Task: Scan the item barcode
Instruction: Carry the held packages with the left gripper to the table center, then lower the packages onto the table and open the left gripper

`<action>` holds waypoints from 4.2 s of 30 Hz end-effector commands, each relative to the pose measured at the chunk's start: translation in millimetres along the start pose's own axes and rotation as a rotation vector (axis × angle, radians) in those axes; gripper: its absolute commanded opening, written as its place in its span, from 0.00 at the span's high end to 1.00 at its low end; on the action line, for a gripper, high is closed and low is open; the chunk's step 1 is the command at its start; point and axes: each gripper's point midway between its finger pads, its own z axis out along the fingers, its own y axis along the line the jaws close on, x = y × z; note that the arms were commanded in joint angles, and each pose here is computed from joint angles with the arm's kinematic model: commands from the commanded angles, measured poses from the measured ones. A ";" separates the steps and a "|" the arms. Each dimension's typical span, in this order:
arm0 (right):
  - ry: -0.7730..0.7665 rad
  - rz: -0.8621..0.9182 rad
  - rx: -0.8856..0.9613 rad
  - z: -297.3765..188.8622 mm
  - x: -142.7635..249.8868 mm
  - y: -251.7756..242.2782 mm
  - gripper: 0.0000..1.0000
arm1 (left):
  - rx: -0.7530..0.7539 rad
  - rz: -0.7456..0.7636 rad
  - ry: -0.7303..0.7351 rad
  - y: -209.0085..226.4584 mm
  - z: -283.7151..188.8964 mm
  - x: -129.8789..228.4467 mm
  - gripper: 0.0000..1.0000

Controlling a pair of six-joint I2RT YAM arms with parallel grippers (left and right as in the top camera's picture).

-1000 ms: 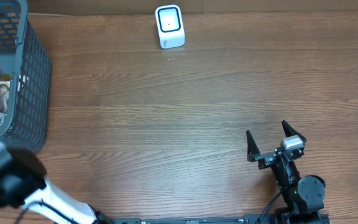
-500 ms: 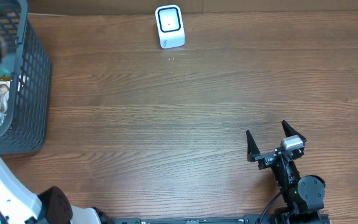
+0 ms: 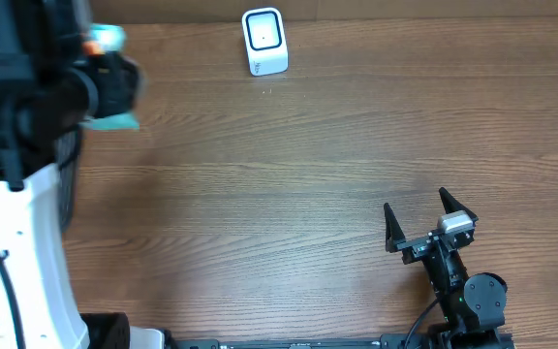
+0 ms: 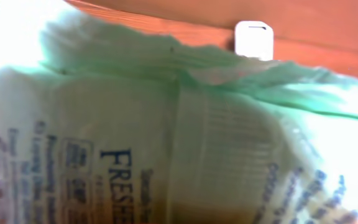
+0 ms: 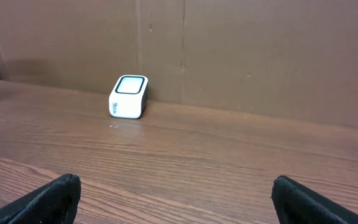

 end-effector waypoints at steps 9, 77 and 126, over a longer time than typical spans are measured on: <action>-0.001 -0.001 0.002 0.3 2.5 -0.4 0.00 | 0.117 0.164 0.195 -119.6 80.8 86.8 0.64; -0.001 -0.001 0.002 0.3 2.5 -0.4 0.00 | 0.072 0.107 0.486 -207.0 239.6 298.6 0.04; -0.001 -0.001 0.002 0.3 2.5 -0.4 0.00 | 0.045 0.202 0.618 -192.9 193.0 262.6 0.51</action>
